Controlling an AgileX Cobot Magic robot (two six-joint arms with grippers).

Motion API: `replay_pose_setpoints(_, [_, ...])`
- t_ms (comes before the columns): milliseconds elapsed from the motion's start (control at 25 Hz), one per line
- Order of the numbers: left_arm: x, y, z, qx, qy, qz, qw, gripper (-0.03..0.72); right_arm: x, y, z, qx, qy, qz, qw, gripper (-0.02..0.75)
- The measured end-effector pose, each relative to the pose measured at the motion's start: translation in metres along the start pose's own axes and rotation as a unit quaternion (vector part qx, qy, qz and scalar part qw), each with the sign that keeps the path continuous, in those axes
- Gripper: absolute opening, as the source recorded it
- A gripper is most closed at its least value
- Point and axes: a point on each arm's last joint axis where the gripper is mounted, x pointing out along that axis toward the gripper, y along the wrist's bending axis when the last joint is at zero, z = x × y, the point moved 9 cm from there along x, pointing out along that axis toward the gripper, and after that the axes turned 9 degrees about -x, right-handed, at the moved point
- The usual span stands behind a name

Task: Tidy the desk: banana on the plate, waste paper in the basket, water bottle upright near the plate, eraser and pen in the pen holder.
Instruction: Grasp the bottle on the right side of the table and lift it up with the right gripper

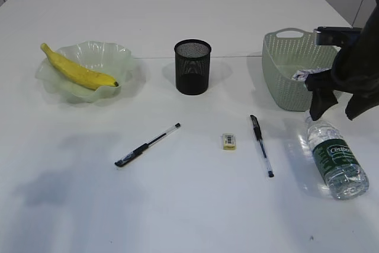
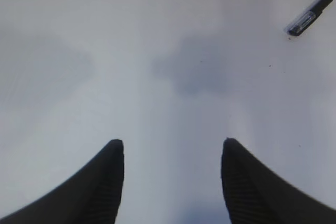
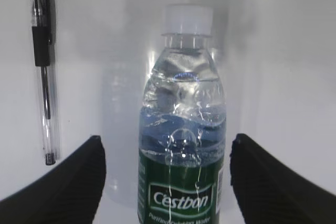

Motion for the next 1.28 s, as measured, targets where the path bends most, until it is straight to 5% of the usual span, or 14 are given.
replay_pose_setpoints(1280, [0.000, 0.000, 0.000, 0.000, -0.001, 0.000, 1.000, 0.406, 0.064, -0.008, 0.002, 0.021, 0.071, 0.001, 0.997, 0.590])
